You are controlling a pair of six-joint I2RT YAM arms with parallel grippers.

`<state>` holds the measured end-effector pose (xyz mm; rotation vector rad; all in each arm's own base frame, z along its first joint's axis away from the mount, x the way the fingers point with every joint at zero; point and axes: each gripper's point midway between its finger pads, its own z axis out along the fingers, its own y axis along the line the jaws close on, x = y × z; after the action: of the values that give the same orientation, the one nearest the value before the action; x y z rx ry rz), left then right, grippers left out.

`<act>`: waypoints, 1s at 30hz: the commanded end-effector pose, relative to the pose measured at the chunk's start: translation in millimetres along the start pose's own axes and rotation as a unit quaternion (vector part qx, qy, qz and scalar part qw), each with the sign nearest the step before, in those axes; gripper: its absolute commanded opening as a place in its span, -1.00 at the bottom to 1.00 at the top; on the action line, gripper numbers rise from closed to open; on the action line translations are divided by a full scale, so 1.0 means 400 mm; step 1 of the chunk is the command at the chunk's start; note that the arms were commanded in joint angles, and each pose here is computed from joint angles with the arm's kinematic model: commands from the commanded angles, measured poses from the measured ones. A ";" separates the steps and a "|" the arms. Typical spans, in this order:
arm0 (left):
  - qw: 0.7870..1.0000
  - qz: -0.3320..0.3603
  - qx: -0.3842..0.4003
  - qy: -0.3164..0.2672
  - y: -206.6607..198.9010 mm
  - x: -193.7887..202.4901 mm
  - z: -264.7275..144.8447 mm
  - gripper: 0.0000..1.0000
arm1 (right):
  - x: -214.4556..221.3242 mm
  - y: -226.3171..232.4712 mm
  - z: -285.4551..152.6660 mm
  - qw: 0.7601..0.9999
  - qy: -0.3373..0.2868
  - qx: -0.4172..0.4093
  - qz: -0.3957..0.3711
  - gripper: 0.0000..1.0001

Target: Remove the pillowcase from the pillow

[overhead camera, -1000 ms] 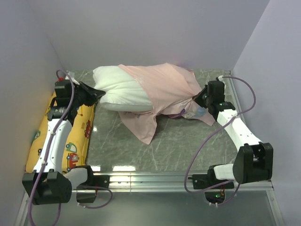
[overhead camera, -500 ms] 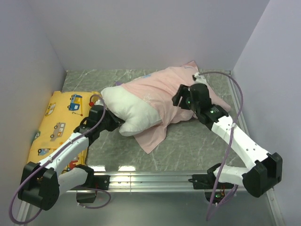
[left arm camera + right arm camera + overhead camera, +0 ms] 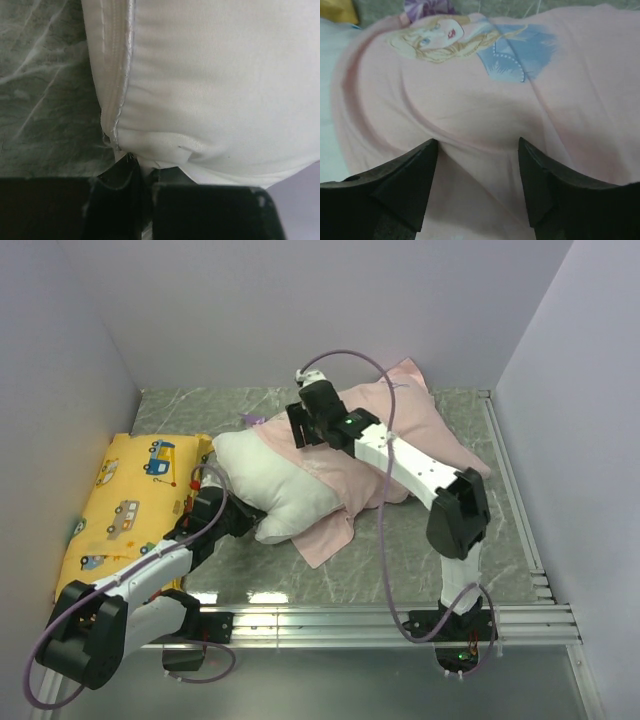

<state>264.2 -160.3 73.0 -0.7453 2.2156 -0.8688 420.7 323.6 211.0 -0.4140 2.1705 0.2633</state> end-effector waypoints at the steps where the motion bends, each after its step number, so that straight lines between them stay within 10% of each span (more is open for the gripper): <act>1: 0.998 -0.007 -0.052 0.020 0.088 0.045 0.001 -0.99 | 0.021 -0.046 0.018 0.998 0.030 0.051 -0.033 0.34; 8: 0.998 -0.021 -0.055 0.023 0.101 0.056 -0.007 -0.99 | -0.013 -0.248 -0.005 0.978 -0.006 0.194 0.074 -1.00; 15: 0.998 -0.019 -0.060 0.004 0.105 0.043 -0.053 -0.99 | 0.027 -0.654 -0.085 0.916 -0.030 0.294 0.272 -1.00; 21: 0.999 -0.014 -0.039 -0.014 0.058 0.013 -0.077 -0.99 | 0.069 -0.626 -0.057 0.928 -0.017 0.230 0.292 -1.00; 24: 0.999 0.002 -0.025 -0.026 0.003 -0.022 -0.090 -0.99 | 0.057 -0.538 -0.055 0.946 -0.013 0.172 0.273 -0.70; 27: 0.998 0.028 -0.020 -0.047 -0.054 -0.070 -0.102 -0.99 | 0.022 -0.457 -0.127 0.959 -0.033 0.156 0.236 0.19; 30: 0.997 0.038 -0.012 -0.066 -0.111 -0.114 -0.113 -0.99 | 0.000 -0.373 -0.227 0.968 -0.065 0.134 0.202 0.44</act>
<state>258.2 -154.6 128.5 -0.7171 2.1603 -0.8528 446.2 152.0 208.8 0.2766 2.2090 0.2232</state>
